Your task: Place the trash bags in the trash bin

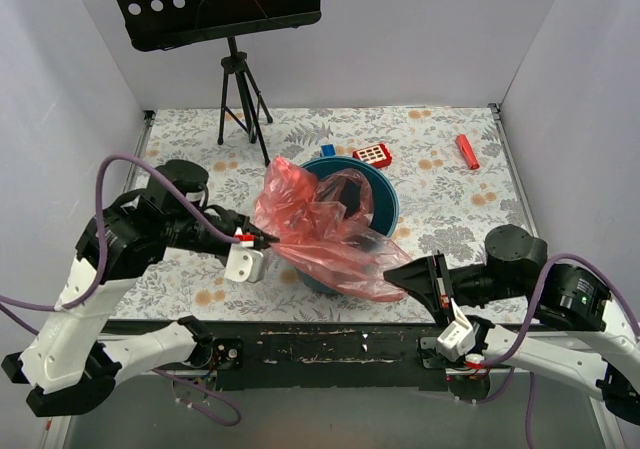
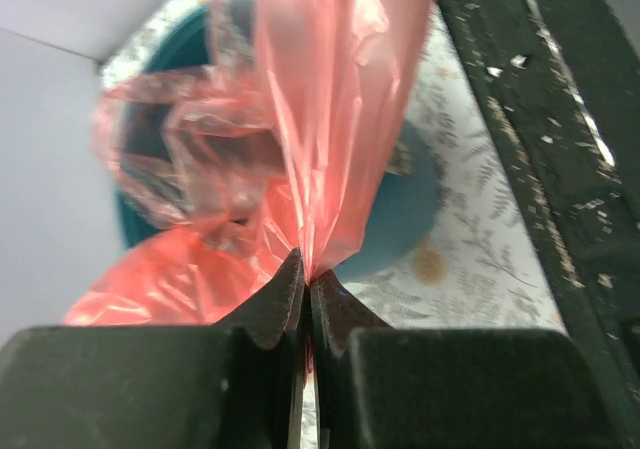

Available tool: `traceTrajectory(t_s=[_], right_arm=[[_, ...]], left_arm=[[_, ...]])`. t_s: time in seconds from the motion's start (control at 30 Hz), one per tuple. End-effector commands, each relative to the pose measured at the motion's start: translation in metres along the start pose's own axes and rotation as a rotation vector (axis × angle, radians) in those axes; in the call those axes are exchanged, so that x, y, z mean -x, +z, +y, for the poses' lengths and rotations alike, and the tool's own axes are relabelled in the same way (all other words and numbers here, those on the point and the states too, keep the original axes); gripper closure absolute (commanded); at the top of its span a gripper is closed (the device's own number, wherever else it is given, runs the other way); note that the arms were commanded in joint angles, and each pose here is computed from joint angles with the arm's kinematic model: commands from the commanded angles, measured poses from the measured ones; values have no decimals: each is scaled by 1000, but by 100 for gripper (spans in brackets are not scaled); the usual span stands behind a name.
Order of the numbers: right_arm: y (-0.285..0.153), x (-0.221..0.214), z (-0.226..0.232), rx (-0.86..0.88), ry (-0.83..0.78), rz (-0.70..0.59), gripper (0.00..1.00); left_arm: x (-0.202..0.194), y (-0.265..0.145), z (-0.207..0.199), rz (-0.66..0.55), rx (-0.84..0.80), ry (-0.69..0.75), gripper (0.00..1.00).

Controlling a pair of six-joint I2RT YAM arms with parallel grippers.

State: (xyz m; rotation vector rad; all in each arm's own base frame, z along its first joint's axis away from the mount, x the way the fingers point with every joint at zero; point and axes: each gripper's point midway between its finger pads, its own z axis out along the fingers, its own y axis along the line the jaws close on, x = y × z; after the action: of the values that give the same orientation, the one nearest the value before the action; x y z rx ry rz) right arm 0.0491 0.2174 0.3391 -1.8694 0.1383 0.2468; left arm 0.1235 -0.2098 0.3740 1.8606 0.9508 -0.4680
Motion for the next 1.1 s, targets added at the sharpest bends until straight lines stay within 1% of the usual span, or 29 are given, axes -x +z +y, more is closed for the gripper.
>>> traceTrajectory(t_s=[0.0,0.1,0.3,0.33,0.37,0.4,0.43,0.47,0.5,0.53,0.6,0.7,0.77,0.8,0.83,0.87,0.9,0.93,1.03,1.07], right_arm=[[2,7,22,90,-38,-43,99],[2,-3,49,175,-49,-7,99],[8,-13,108,288,24,7,98],[9,-16,117,299,33,13,93],[10,-20,126,309,35,25,82],[10,-24,130,305,27,41,68],[10,-27,131,292,23,62,56],[8,-32,128,273,25,94,49],[3,-35,126,259,47,128,46],[-5,-37,122,253,57,163,45],[-25,-33,109,226,142,221,45],[-56,-17,67,122,230,257,44],[-74,-13,34,18,255,295,44],[-80,-21,13,-72,264,345,45],[-84,-33,-17,-213,281,397,44],[-81,-43,-39,-304,304,420,44],[-79,-59,-54,-376,353,477,44],[-69,-64,-62,-397,408,472,44],[-19,-72,-72,-384,645,377,41],[-6,-80,-77,-399,725,380,41]], left_arm=[[-22,15,-55,-6,-181,-57,100],[-37,19,-79,5,-220,-49,100],[-73,25,-110,102,-267,-96,100],[-78,28,-112,116,-269,-119,100],[-81,30,-111,129,-256,-147,100],[-84,33,-107,139,-229,-184,100],[-85,36,-93,142,-173,-189,100],[-85,39,-81,145,-119,-198,100],[-88,40,-71,158,-71,-196,100],[-89,39,-59,168,-14,-183,100],[-92,36,-37,187,89,-143,100],[-82,23,-5,181,235,-39,100],[-75,13,13,181,314,42,100],[-71,9,23,175,357,84,100],[-67,6,31,166,399,124,100],[-60,3,41,151,440,179,100],[-57,3,48,145,460,233,100],[-56,5,52,140,471,272,100],[-50,12,68,116,499,366,100],[-47,13,74,111,504,397,100]])
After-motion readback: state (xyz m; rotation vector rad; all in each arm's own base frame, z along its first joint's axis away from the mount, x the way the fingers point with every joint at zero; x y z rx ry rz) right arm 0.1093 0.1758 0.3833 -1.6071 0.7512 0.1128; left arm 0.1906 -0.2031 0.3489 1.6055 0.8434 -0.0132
